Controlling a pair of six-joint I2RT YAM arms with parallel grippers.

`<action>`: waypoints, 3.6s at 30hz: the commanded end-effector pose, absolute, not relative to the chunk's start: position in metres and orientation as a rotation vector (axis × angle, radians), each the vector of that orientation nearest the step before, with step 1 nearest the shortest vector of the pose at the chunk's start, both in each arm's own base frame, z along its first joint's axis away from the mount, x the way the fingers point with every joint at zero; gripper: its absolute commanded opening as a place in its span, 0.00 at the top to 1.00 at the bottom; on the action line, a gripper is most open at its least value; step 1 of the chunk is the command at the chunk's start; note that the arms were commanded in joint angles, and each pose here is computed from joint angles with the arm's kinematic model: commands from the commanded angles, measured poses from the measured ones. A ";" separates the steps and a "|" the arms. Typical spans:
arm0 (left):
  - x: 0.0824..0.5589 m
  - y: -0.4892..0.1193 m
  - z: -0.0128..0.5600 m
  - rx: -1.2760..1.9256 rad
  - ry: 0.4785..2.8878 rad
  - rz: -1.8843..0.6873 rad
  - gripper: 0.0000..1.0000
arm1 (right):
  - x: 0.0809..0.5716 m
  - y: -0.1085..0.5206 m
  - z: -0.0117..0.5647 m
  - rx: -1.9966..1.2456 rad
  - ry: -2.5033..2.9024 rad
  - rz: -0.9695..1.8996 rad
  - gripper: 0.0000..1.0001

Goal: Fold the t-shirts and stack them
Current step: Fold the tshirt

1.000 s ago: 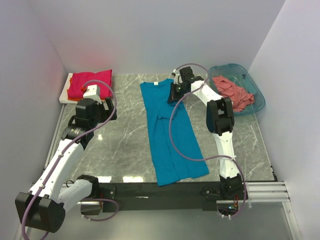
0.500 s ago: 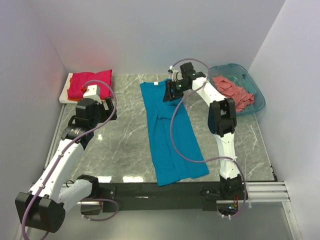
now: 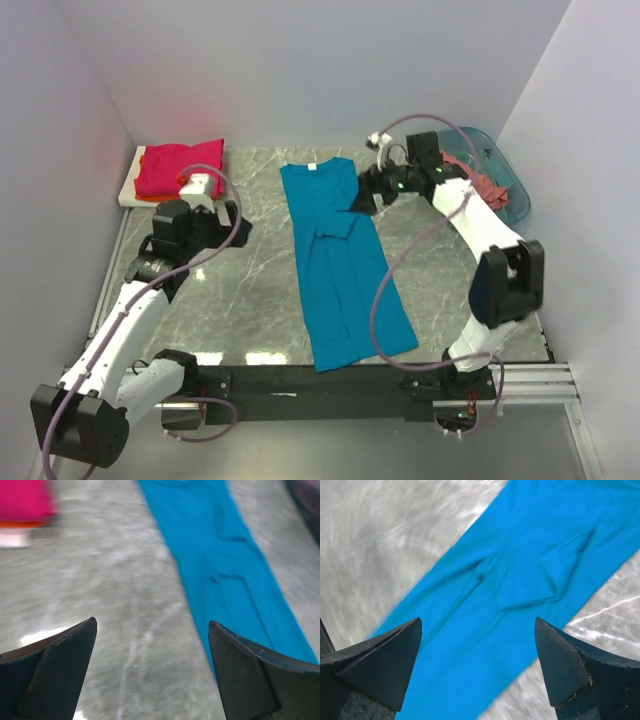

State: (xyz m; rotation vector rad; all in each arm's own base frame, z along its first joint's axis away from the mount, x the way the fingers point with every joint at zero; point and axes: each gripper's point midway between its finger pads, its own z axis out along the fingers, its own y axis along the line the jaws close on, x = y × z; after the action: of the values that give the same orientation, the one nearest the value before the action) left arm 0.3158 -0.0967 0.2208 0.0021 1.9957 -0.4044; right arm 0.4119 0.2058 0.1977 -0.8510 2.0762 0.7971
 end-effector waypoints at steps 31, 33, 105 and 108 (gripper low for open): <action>0.052 -0.341 0.060 1.472 1.802 -0.342 0.38 | 0.172 0.113 0.117 -1.655 1.609 0.627 0.16; 0.054 -0.343 0.054 1.489 1.805 -0.309 0.38 | 0.173 0.112 0.115 -1.645 1.605 0.604 0.16; 0.138 -0.324 0.116 1.442 1.513 -0.471 0.99 | 0.180 0.155 0.103 -2.031 1.520 0.332 1.00; 0.164 -0.322 0.124 1.400 1.494 -0.441 0.99 | 0.220 0.156 0.119 -1.960 1.564 0.277 1.00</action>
State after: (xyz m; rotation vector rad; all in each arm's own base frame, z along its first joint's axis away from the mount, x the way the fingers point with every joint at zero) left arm 0.1483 -0.3124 0.1032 1.4210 1.5963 -0.4042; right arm 0.1857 0.1464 0.0972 -2.0258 1.5815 0.3026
